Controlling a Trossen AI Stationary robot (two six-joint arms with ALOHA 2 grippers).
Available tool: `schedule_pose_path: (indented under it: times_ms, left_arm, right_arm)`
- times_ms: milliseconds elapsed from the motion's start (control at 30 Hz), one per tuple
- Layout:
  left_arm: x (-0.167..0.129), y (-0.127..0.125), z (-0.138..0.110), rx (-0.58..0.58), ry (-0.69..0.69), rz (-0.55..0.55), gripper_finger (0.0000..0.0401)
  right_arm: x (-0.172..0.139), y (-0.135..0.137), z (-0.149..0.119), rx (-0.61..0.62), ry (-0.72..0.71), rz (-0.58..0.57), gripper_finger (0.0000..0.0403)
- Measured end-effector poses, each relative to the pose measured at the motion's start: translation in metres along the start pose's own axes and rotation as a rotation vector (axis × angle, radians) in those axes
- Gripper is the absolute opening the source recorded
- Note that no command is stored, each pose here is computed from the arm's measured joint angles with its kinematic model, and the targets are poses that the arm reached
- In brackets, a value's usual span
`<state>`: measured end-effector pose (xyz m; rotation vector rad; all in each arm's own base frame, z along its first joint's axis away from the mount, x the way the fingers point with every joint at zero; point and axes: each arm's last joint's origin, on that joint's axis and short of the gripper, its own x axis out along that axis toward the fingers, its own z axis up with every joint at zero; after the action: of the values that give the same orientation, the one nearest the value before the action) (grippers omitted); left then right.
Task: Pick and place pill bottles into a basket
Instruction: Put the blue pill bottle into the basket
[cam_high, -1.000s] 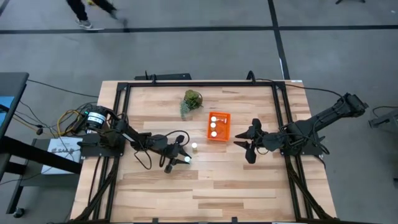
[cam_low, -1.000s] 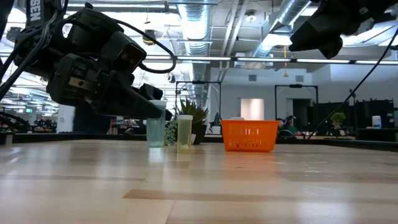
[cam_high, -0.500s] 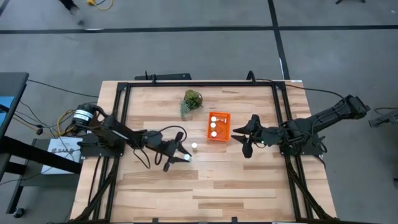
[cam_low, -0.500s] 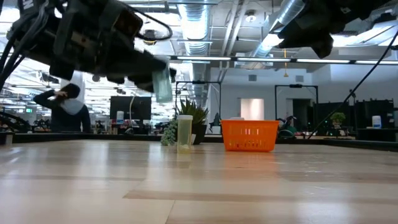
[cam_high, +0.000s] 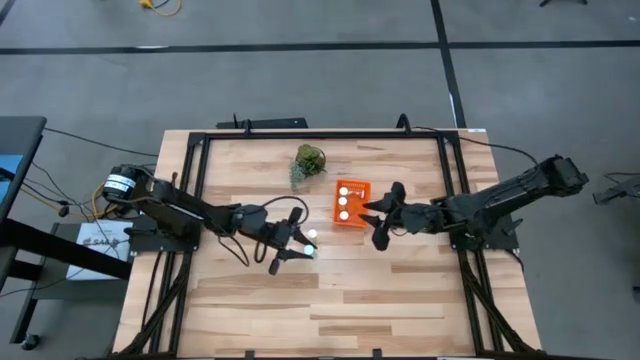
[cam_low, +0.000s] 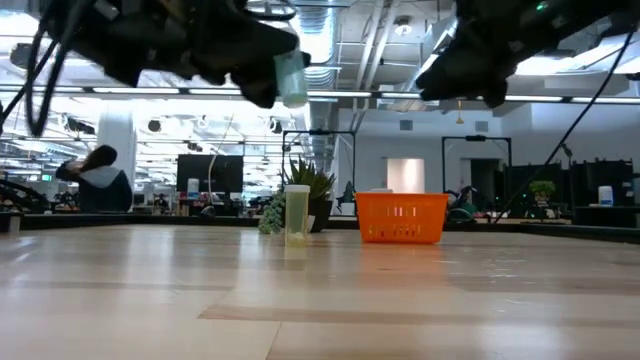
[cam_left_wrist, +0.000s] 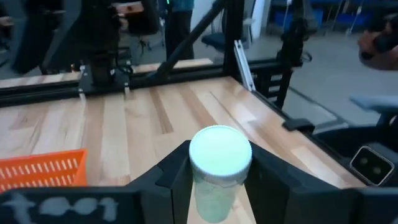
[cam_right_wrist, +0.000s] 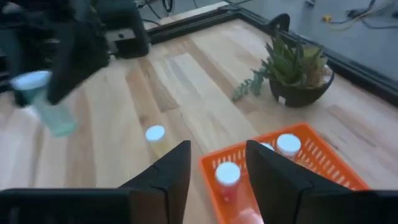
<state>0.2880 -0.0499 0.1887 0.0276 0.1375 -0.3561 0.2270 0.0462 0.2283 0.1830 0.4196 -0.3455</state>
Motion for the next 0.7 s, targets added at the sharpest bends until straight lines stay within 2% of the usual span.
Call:
schedule_pose_path:
  times_ms: [167,333,533,700]
  left_arm:
    - [0.015,0.004,0.024,0.053,0.050,0.004,0.0114]
    - [0.024,0.009,0.043,0.099,0.075,0.008,0.0114]
    - [0.027,0.015,0.055,0.109,0.078,0.065,0.0114]
    - [0.026,0.022,0.055,0.099,0.084,0.122,0.0114]
  right_arm:
    - [0.013,0.005,-0.003,-0.068,-0.012,0.005,0.0177]
    - [0.020,0.014,-0.007,-0.134,-0.014,0.077,0.0219]
    - [0.026,0.030,-0.012,-0.224,-0.058,0.142,0.0256]
    - [0.032,0.043,-0.011,-0.257,-0.087,0.162,0.0260]
